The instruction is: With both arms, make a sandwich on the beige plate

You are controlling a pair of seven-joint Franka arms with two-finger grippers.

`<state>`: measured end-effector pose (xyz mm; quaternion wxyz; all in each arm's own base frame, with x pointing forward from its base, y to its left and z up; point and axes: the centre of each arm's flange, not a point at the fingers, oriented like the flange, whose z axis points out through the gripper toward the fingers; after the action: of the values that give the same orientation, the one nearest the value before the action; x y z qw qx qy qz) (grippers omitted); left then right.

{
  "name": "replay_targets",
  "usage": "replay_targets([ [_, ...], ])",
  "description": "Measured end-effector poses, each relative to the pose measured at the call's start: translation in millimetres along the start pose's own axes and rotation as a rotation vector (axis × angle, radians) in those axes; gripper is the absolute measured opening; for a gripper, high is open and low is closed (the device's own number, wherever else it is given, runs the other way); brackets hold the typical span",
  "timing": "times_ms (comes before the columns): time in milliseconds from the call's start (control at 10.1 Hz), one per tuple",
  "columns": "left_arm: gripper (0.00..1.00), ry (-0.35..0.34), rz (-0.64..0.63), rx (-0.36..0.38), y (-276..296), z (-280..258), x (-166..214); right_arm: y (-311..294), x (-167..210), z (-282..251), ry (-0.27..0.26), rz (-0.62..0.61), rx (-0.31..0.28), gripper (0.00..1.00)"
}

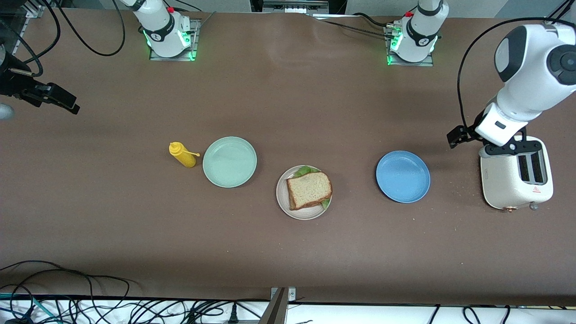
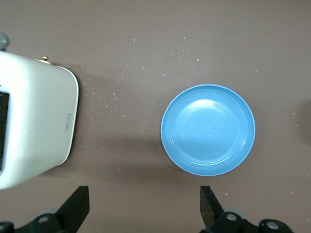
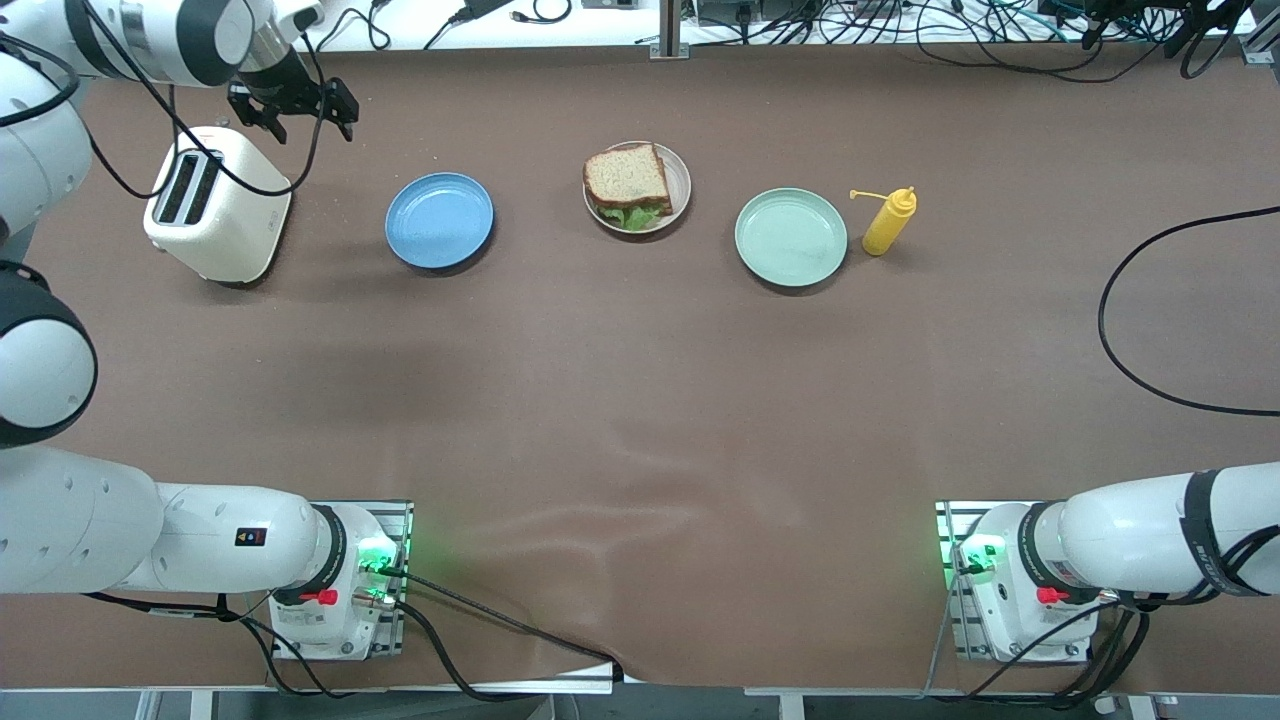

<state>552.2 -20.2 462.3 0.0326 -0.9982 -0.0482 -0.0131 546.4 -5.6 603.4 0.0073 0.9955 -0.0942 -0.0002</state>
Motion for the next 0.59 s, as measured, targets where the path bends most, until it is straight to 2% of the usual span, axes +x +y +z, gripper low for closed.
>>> replay_targets([
  [198,1.0,-0.042,0.028,-0.023,-3.5,-51.4,-6.6,-2.9,-1.2,0.1,-0.004,-0.005,0.002,1.0],
  [396,1.0,-0.116,0.137,-0.032,-22.0,-98.2,-14.0,-5.9,-4.6,-5.2,0.001,-0.008,0.017,1.0],
  [595,1.0,-0.153,0.156,-0.041,-49.8,-122.8,-18.2,-13.5,-15.3,-16.8,0.005,-0.026,0.024,1.0],
])
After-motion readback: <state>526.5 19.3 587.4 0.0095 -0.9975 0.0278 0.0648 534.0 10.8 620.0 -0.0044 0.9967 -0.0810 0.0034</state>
